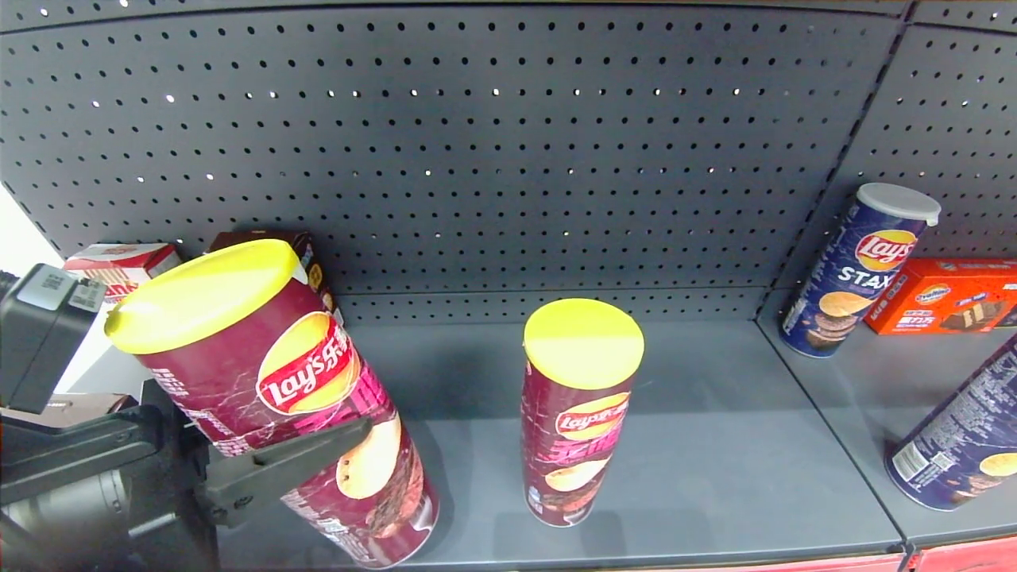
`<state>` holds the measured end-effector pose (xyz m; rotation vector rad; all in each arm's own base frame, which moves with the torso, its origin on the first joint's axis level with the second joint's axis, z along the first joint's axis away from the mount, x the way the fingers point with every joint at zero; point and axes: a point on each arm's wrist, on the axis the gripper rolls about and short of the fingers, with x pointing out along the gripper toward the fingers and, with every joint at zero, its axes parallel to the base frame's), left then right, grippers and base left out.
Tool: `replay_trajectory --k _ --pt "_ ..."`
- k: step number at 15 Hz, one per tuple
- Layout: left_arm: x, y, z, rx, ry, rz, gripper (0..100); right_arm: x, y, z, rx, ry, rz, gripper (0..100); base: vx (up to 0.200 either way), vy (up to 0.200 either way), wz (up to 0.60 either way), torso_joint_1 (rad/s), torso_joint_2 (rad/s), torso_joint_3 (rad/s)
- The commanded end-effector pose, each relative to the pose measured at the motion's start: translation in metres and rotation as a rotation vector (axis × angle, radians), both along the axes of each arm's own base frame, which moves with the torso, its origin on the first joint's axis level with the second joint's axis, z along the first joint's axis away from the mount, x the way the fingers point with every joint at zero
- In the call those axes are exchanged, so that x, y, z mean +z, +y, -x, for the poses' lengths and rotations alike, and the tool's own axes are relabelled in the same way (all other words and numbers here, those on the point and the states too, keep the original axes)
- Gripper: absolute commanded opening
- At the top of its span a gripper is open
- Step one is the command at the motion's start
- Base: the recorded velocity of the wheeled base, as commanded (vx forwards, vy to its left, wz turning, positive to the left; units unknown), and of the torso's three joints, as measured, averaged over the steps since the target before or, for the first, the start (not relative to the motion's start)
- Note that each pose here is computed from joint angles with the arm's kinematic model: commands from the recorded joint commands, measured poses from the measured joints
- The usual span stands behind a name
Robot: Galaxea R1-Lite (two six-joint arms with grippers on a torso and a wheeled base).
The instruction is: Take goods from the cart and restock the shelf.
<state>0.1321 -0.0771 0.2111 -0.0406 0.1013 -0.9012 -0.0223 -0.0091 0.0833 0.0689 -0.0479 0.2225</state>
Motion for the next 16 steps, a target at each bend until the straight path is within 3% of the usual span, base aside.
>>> replay_trajectory --k 1,2,3,5,6,8,9,11,16 --pt "-0.001 0.000 0.000 -0.003 0.004 -0.001 0 0.000 0.003 0.001 0.141 -0.022 0.052 100 0.000 0.000 0.00 0.000 0.00 0.000" --pt "-0.001 0.000 0.000 -0.003 0.002 -0.002 0 0.000 0.007 0.003 0.341 -0.041 0.099 100 0.000 0.000 0.00 0.000 0.00 0.000" --pt "0.000 -0.001 0.000 -0.005 0.001 -0.001 0 -0.001 0.008 0.004 0.401 -0.031 0.110 100 0.000 0.000 0.00 0.000 0.00 0.000" --pt "0.000 -0.002 0.001 -0.015 -0.002 -0.001 0 0.000 0.004 0.003 0.223 0.014 0.076 100 0.000 0.000 0.00 0.000 0.00 0.000" --pt "0.000 -0.002 0.001 -0.018 0.000 0.000 0 -0.007 0.000 -0.001 -0.018 0.042 0.037 100 0.000 0.000 0.00 0.000 0.00 0.000" --pt "-0.001 -0.002 0.002 -0.018 0.002 -0.002 0 -0.007 0.002 0.000 0.126 0.025 0.107 100 0.000 0.000 0.00 0.000 0.00 0.000" --pt "0.001 -0.002 0.001 -0.018 -0.003 0.001 0 -0.007 0.002 -0.001 0.153 0.029 0.089 100 0.000 0.000 0.00 0.000 0.00 0.000" --pt "0.003 -0.003 0.001 -0.020 -0.011 0.005 0 -0.008 0.001 -0.001 0.151 0.031 0.082 100 0.000 0.000 0.00 0.000 0.00 0.000" --pt "0.035 -0.006 -0.007 -0.014 -0.091 0.048 0 -0.008 0.001 -0.001 0.151 0.031 0.082 100 0.000 0.000 0.00 0.000 0.00 0.000"
